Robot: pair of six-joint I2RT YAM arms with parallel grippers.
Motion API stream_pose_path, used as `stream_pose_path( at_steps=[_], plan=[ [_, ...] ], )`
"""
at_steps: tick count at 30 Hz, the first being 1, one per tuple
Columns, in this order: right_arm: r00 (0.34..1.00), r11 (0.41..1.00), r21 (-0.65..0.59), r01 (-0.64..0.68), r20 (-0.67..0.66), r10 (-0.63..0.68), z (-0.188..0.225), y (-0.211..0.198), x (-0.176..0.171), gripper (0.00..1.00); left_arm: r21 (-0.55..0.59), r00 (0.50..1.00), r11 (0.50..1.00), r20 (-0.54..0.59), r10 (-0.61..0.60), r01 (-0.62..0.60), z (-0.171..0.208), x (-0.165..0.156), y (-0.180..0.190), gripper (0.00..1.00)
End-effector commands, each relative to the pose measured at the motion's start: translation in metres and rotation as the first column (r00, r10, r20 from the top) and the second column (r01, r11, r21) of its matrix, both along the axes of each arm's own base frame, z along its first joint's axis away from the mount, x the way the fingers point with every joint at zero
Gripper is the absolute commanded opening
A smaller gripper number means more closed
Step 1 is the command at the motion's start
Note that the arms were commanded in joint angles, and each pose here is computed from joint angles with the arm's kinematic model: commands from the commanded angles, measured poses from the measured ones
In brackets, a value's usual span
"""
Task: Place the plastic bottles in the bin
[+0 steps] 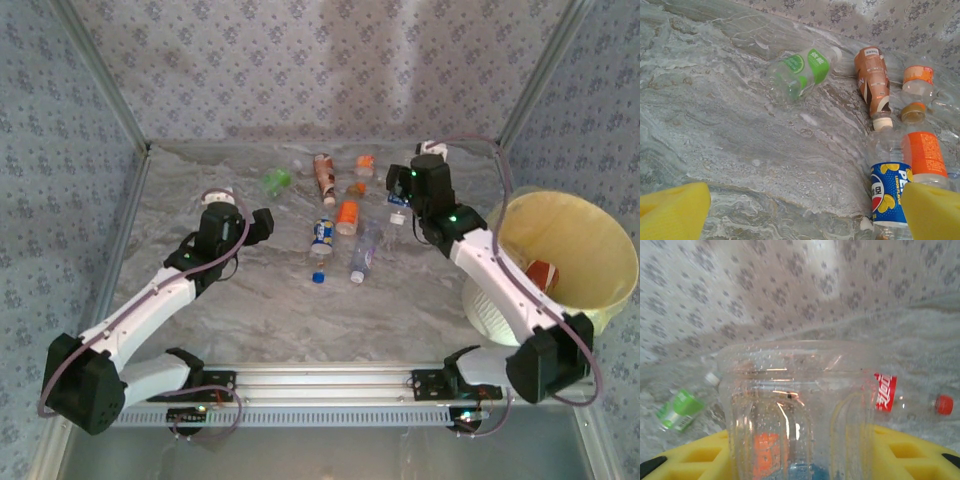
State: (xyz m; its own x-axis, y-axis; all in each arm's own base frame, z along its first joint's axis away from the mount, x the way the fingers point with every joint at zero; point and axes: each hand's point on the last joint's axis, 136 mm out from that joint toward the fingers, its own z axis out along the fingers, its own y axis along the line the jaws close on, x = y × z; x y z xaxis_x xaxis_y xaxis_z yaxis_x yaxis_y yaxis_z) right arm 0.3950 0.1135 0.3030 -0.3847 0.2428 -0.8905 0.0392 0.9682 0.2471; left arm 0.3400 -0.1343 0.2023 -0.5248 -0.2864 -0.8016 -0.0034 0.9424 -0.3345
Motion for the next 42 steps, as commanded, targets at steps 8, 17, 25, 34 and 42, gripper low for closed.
stream_pose_path(
  at_steps=[8,17,25,34,42],
  plan=[
    [0.982,0.996,-0.093,-0.003,0.186,0.02,0.089,-0.03,-0.056,0.45,-0.053,0.999,0.999,0.03,0.014,-0.013,0.006,0.008,-0.003,0.98],
    [0.956,0.963,-0.193,0.188,0.26,-0.134,0.128,-0.092,-0.11,0.43,-0.065,1.0,0.998,0.005,-0.012,0.013,0.003,0.016,-0.014,0.98],
    [0.867,0.807,-0.323,0.494,0.247,-0.432,0.149,-0.172,-0.163,0.41,-0.08,0.999,0.996,-0.024,-0.042,0.04,-0.001,0.022,-0.025,0.98],
    [0.748,0.689,-0.346,0.637,0.061,-0.661,0.105,-0.244,-0.185,0.46,-0.094,0.999,0.995,-0.014,-0.04,0.039,0.003,0.025,-0.026,0.98],
    [0.521,0.49,-0.361,0.793,-0.013,-0.854,0.064,-0.299,-0.221,0.51,-0.083,0.999,0.996,-0.023,-0.039,0.037,0.002,0.023,-0.025,0.98]
  ],
)
